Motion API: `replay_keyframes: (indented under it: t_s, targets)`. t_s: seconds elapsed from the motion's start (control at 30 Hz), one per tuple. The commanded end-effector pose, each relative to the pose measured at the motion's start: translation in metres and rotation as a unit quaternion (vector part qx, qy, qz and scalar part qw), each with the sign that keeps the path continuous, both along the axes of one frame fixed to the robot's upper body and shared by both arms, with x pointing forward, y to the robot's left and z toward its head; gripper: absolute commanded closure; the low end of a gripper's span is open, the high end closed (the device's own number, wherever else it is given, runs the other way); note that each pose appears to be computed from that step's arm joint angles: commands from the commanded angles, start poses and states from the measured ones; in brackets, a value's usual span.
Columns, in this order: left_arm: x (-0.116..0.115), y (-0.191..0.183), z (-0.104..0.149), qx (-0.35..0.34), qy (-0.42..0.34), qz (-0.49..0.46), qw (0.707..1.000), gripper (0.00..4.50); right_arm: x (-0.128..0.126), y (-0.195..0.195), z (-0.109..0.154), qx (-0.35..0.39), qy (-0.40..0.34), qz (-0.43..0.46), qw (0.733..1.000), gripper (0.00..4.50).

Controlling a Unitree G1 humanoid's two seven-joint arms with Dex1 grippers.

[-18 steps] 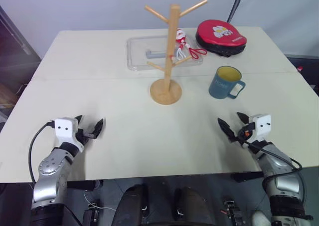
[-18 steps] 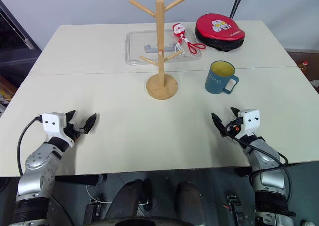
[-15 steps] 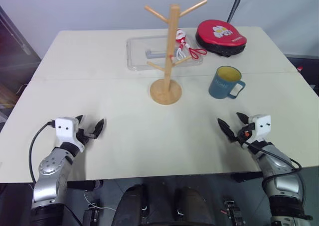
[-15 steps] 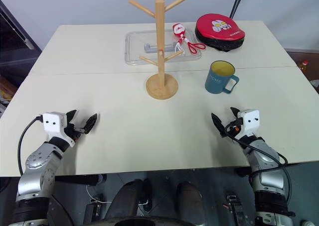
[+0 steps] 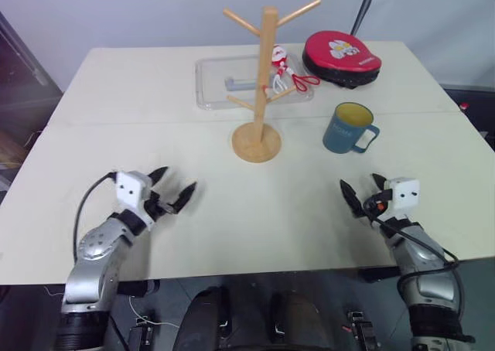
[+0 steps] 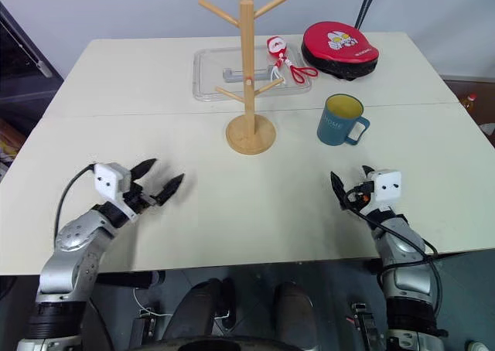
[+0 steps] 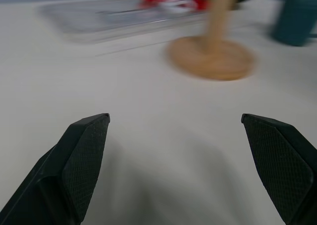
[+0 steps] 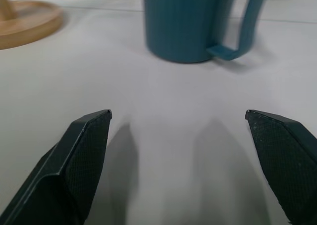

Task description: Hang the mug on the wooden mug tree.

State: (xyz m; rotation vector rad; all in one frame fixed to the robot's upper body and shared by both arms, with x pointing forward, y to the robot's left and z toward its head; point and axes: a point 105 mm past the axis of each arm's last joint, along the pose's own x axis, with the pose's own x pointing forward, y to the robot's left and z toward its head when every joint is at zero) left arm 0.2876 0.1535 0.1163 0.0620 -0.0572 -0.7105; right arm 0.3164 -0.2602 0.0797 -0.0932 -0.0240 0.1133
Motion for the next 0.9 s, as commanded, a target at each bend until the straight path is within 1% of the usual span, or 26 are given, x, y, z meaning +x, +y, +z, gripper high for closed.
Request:
replay_keyframes:
  t_s: [0.03, 0.17, 0.33, 0.6, 0.9]
  targets:
    - [-0.016, -0.038, 0.02, -0.004, -0.013, -0.111, 0.994, 0.0, 0.009, -0.017, 0.017, -0.027, -0.033, -0.072, 0.997, 0.02]
    - [-0.02, -0.061, 0.036, -0.007, -0.029, -0.163, 0.986, 0.0, 0.022, -0.026, 0.023, -0.019, -0.045, -0.114, 0.992, 0.02]
    - [-0.018, -0.072, 0.044, -0.001, -0.043, -0.182, 0.982, 0.0, 0.038, -0.025, 0.03, -0.024, -0.055, -0.129, 0.99, 0.02]
    - [-0.023, -0.072, 0.043, -0.001, -0.044, -0.178, 0.983, 0.0, 0.052, -0.025, 0.043, -0.021, -0.074, -0.148, 0.986, 0.02]
    - [-0.022, -0.071, 0.042, 0.005, -0.049, -0.172, 0.984, 0.0, 0.066, -0.026, 0.049, -0.017, -0.07, -0.168, 0.983, 0.02]
